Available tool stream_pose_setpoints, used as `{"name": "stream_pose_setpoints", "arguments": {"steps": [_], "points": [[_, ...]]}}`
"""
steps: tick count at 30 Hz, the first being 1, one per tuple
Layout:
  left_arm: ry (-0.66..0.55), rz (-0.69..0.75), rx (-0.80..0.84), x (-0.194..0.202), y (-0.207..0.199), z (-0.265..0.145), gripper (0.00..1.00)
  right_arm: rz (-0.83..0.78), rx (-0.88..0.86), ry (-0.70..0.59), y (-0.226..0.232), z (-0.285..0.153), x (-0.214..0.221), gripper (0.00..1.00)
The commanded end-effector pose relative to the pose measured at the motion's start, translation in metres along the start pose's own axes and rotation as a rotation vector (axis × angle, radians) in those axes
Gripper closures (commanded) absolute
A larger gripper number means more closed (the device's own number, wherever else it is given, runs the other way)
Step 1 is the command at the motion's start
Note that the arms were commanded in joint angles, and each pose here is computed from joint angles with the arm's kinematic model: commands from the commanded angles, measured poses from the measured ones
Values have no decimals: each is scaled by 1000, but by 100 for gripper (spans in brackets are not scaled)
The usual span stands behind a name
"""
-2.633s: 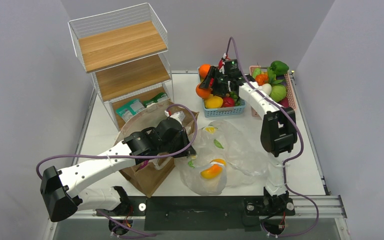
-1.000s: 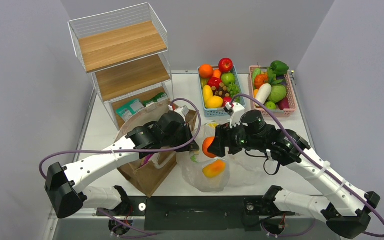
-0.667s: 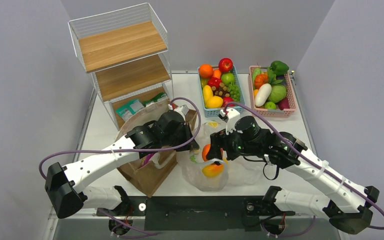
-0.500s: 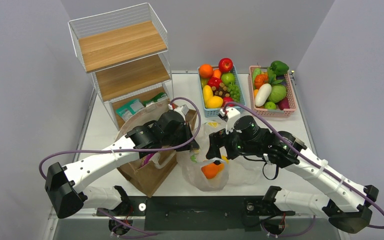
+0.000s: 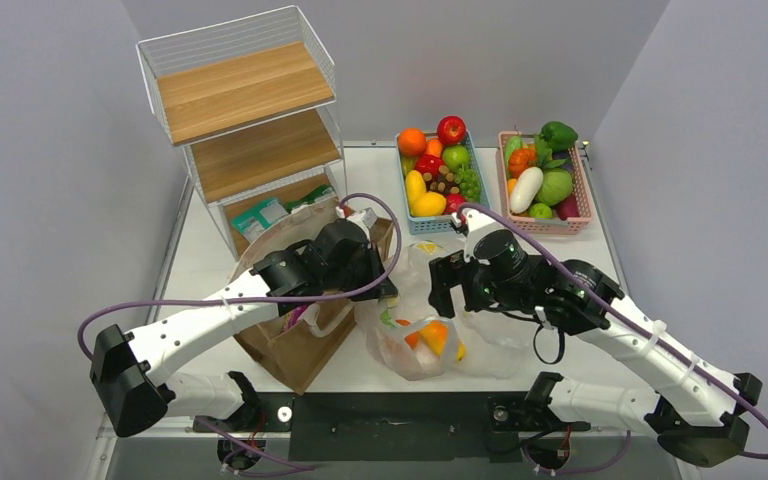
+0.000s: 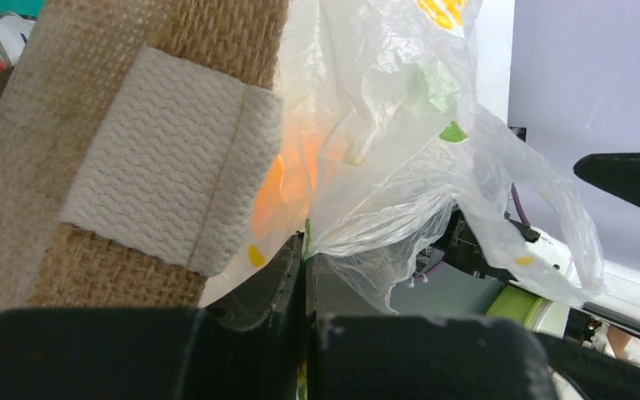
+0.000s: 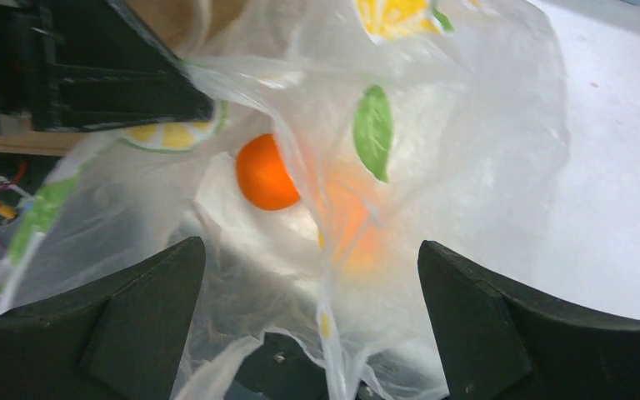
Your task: Place the food into the grocery bag and tie it
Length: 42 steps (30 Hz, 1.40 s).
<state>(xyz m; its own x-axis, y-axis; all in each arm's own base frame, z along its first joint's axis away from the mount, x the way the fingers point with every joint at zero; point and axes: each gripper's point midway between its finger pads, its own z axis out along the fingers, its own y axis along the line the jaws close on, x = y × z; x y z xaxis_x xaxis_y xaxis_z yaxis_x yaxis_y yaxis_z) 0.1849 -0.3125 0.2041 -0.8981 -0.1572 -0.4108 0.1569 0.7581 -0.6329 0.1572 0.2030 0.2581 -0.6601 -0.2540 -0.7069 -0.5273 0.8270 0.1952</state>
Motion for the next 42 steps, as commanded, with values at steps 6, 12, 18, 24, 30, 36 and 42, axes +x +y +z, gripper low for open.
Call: {"name": "stream_pose_setpoints", "arguments": {"steps": [6, 12, 18, 24, 30, 36, 42], "points": [[-94, 26, 94, -43, -37, 3, 100, 53, 213, -3, -49, -27, 27, 4], [-87, 62, 109, -59, -55, 16, 100, 73, 175, 21, -49, -36, 45, 3], [-85, 65, 104, -76, -54, 28, 100, 95, 144, 36, -46, -38, 57, 3], [-66, 68, 90, -89, -49, 41, 100, 100, 84, 38, -39, -38, 64, 7], [-42, 82, 86, -97, -50, 50, 100, 94, 29, 15, -29, -30, 61, 22], [-28, 90, 92, -99, -52, 54, 100, 60, 10, -4, -24, -23, 52, 24], [-19, 96, 87, -102, -50, 57, 100, 38, -12, 21, -20, -20, 54, 32]]}}
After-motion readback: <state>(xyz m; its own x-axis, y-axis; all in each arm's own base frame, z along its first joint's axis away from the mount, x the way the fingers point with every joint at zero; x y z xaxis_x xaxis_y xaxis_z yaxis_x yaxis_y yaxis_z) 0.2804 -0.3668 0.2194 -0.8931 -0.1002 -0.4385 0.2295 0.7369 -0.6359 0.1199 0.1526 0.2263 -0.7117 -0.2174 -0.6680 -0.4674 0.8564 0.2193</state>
